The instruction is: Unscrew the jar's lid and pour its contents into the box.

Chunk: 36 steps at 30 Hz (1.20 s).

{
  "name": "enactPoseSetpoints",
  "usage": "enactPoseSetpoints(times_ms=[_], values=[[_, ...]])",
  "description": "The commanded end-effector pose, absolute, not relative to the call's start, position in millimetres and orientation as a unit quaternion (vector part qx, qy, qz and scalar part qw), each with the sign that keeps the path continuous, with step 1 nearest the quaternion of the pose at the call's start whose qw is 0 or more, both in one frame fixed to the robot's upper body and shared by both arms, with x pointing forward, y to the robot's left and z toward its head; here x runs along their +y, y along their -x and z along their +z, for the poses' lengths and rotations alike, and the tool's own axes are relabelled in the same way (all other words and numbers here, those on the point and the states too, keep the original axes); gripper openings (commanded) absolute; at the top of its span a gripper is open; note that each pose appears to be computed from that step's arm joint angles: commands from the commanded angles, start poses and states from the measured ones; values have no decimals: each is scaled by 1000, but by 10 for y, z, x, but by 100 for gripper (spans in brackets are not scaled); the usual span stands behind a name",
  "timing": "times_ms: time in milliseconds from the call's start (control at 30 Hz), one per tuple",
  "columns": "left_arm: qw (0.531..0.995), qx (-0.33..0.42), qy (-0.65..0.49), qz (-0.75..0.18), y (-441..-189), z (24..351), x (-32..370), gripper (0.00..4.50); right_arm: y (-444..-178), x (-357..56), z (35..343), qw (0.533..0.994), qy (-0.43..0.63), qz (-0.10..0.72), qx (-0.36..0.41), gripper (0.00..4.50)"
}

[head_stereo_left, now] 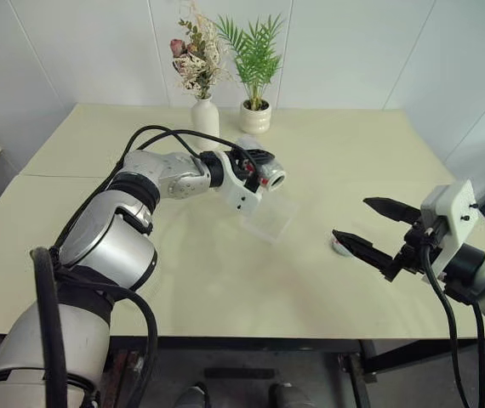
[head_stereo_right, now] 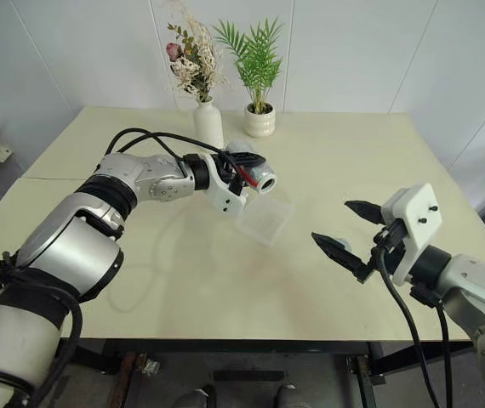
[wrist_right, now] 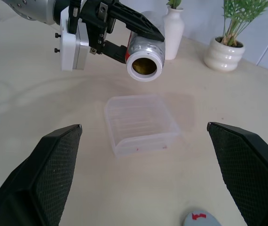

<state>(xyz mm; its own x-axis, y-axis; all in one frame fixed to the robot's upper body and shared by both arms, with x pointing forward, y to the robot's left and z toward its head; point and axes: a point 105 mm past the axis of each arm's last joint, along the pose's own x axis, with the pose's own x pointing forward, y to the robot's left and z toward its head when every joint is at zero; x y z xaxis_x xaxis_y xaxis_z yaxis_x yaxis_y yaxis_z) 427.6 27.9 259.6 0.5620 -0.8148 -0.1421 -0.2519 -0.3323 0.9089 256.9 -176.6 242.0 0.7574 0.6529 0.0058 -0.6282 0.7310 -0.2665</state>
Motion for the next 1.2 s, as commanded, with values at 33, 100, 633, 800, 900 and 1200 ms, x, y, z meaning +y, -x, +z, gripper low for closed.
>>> enactPoseSetpoints(times_ms=[33,100,633,800,900,1200], values=[[437,-382,-762,-288,-4242,2796,188,216,-2498,-1811,2488,926,152,338,-65,450],[433,-384,-764,-285,-4243,2797,162,216,-2502,-1815,2498,928,150,335,-69,450],[242,-465,-818,-234,-4198,2783,-7,216,-2547,-1807,2529,931,157,321,-71,450],[214,-470,-827,-224,-4214,2771,1,216,-2577,-1799,2544,931,158,322,-70,450],[180,-480,-831,-214,-4215,2765,-8,216,-2599,-1796,2565,929,161,325,-71,450],[116,-504,-836,-184,-4221,2761,-49,216,-2627,-1791,2599,927,165,329,-70,450]])
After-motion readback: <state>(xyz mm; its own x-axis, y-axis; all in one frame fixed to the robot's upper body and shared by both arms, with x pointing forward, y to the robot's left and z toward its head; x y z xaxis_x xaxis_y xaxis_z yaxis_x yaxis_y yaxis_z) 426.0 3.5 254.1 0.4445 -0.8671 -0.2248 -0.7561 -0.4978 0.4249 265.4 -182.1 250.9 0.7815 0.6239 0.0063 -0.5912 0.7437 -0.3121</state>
